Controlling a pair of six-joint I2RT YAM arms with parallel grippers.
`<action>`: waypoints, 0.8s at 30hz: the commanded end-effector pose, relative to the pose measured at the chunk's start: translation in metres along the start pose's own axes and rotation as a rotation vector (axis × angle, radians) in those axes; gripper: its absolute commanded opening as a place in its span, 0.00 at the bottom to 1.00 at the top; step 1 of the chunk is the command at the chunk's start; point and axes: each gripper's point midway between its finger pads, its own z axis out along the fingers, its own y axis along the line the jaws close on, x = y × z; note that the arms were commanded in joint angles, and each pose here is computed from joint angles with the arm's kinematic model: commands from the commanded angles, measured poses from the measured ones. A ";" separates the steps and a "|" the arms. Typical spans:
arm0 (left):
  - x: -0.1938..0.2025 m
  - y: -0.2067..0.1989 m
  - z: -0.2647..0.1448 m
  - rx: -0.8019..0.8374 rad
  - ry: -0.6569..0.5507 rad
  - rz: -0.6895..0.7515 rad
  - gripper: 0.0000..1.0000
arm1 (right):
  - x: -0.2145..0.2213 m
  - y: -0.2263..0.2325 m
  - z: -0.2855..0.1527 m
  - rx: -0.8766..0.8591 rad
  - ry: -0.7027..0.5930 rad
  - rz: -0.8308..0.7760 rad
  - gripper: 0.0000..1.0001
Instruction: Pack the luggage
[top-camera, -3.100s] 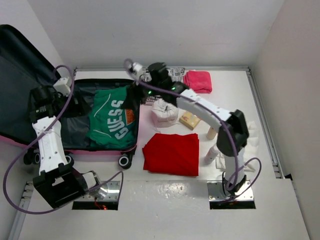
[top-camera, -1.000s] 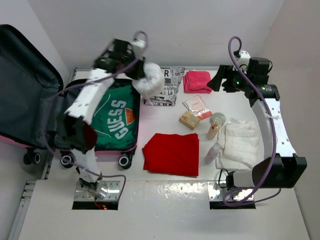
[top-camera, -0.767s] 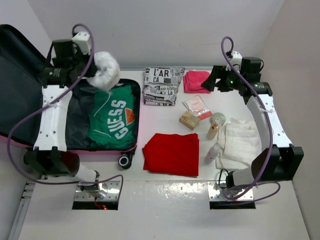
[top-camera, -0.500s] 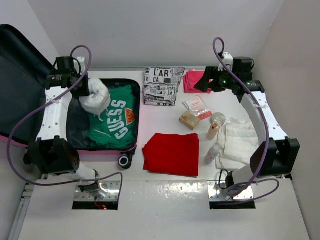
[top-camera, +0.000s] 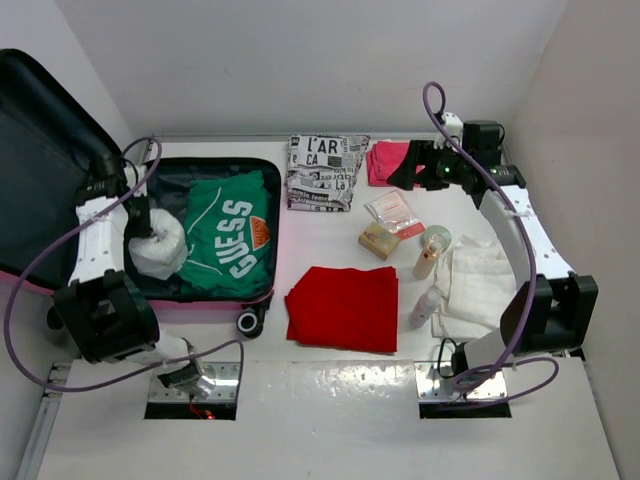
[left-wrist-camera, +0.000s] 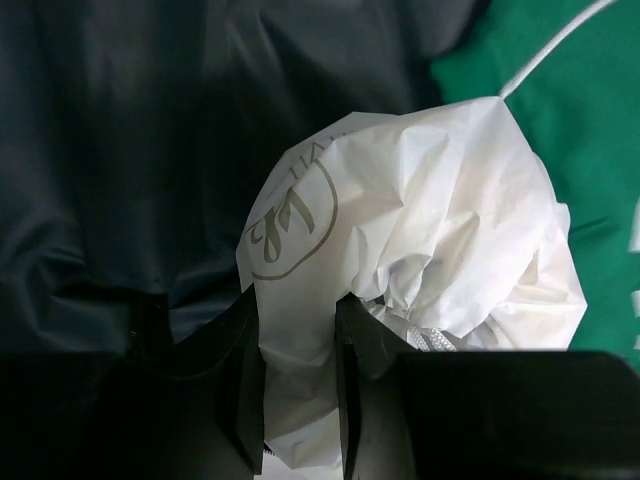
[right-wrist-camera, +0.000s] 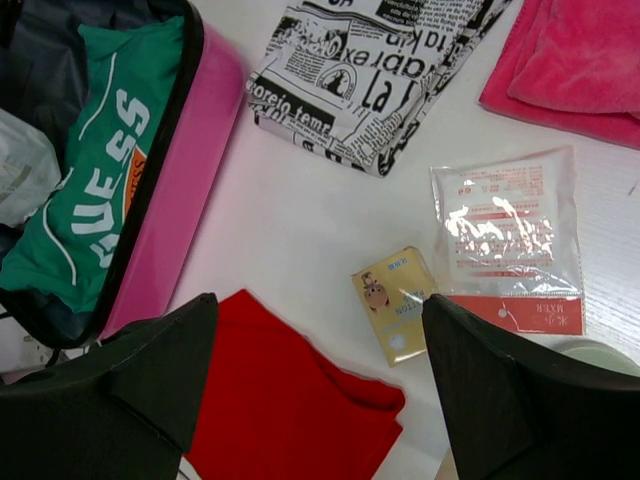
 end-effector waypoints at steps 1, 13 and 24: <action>0.013 0.006 -0.003 0.001 -0.042 0.012 0.00 | -0.012 0.010 -0.010 -0.021 -0.057 -0.035 0.82; 0.064 0.016 0.033 -0.109 -0.107 0.037 0.00 | -0.008 0.012 -0.015 -0.016 -0.056 -0.041 0.82; 0.043 0.010 0.017 -0.043 -0.245 0.020 0.71 | -0.009 0.015 -0.016 -0.022 -0.053 -0.055 0.82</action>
